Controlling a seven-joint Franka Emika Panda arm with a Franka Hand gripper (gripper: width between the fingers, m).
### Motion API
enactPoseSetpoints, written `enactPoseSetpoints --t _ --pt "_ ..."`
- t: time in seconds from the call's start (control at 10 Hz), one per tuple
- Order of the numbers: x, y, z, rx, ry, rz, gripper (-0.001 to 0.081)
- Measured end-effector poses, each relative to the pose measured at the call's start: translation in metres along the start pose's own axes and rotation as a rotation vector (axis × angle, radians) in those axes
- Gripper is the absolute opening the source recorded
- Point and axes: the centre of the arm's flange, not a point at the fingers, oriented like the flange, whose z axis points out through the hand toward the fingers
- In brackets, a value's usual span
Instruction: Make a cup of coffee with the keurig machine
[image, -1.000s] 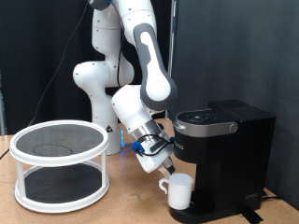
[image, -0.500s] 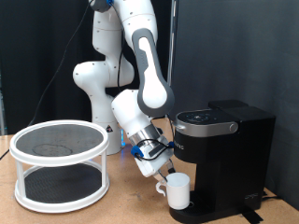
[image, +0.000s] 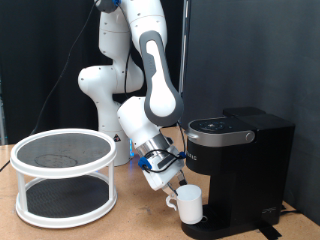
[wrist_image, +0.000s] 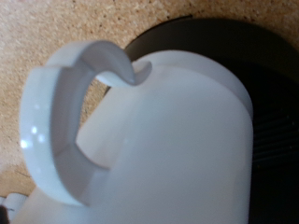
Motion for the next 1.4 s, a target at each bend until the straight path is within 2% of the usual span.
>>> enactPoseSetpoints --t 0.4,0.6,0.9,1.1,1.4 --pt "-0.012 0.009 -0.007 -0.047 -0.026 0.011 0.0734" --pt "-0.016 0.008 -0.023 -0.04 0.012 0.008 0.0734" --pt "0.007 -0.017 -0.043 0.03 0.142 -0.006 0.0734" --pt "0.023 -0.029 -0.045 0.039 0.148 -0.003 0.0734" --pt "0.03 -0.029 -0.041 0.012 0.12 -0.004 0.0734"
